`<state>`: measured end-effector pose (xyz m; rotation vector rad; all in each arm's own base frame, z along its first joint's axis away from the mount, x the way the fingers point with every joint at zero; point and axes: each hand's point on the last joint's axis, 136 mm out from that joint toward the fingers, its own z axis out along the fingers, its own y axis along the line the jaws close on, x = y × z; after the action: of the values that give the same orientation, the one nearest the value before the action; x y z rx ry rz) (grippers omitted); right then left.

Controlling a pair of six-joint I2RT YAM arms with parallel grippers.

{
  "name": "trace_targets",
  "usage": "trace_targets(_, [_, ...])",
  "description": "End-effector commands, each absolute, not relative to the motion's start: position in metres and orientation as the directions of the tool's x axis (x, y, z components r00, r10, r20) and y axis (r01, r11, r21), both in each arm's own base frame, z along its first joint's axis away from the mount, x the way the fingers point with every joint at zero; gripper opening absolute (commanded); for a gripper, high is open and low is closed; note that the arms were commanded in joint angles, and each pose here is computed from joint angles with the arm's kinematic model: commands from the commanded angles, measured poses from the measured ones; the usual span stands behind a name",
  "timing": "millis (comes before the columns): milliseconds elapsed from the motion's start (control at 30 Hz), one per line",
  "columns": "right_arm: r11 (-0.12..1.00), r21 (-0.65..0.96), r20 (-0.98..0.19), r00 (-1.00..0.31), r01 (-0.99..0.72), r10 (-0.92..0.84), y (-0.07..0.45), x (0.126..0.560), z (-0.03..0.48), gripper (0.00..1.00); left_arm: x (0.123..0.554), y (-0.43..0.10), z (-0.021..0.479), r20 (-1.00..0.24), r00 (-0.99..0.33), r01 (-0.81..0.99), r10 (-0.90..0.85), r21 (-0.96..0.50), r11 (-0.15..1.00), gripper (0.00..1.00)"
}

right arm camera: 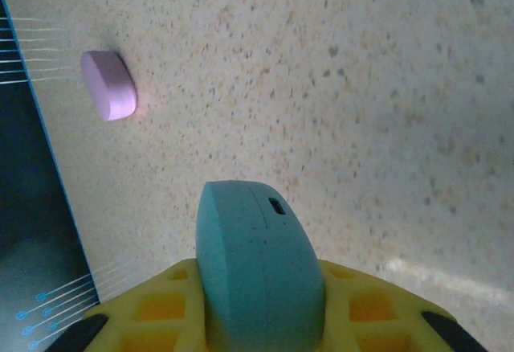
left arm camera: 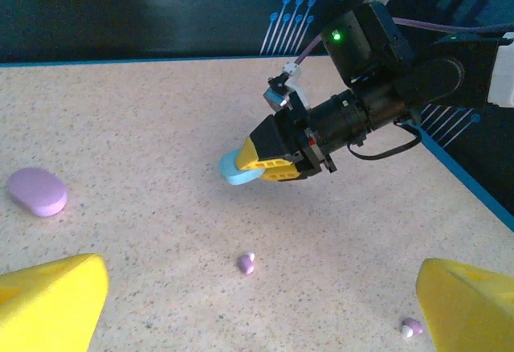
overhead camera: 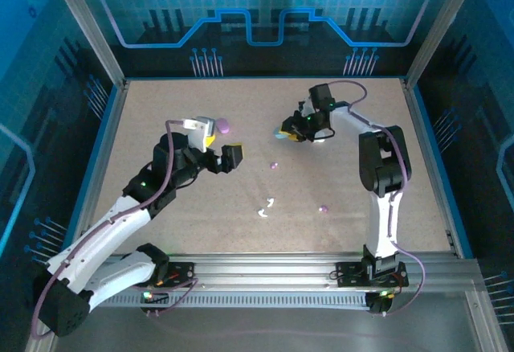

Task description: Insert the wireless bluetooth earbuds into the charging case

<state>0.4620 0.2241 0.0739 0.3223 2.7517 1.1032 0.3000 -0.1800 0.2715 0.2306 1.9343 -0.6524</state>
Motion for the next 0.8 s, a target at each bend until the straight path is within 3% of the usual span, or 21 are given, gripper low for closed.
trace_targets(0, [0.732, 0.662, -0.026, -0.972, 0.16, 0.235, 0.219, 0.462, 0.058, 0.19, 0.294, -0.176, 0.27, -0.868, -0.474, 0.427, -0.147, -0.373, 0.824, 0.99])
trace_targets(400, [0.747, 0.641, 0.047, -0.981, 0.176, 0.19, 0.224, 0.465, 0.034, 0.27, 0.291, -0.181, 0.271, -0.873, -0.469, 0.47, -0.13, -0.372, 0.8, 0.99])
trace_targets(767, [0.806, 0.573, 0.022, -0.986, 0.15, 0.168, 0.211, 0.463, 0.035, 0.44, 0.298, -0.182, 0.269, -0.821, -0.536, 0.409, -0.197, -0.457, 0.79, 0.99])
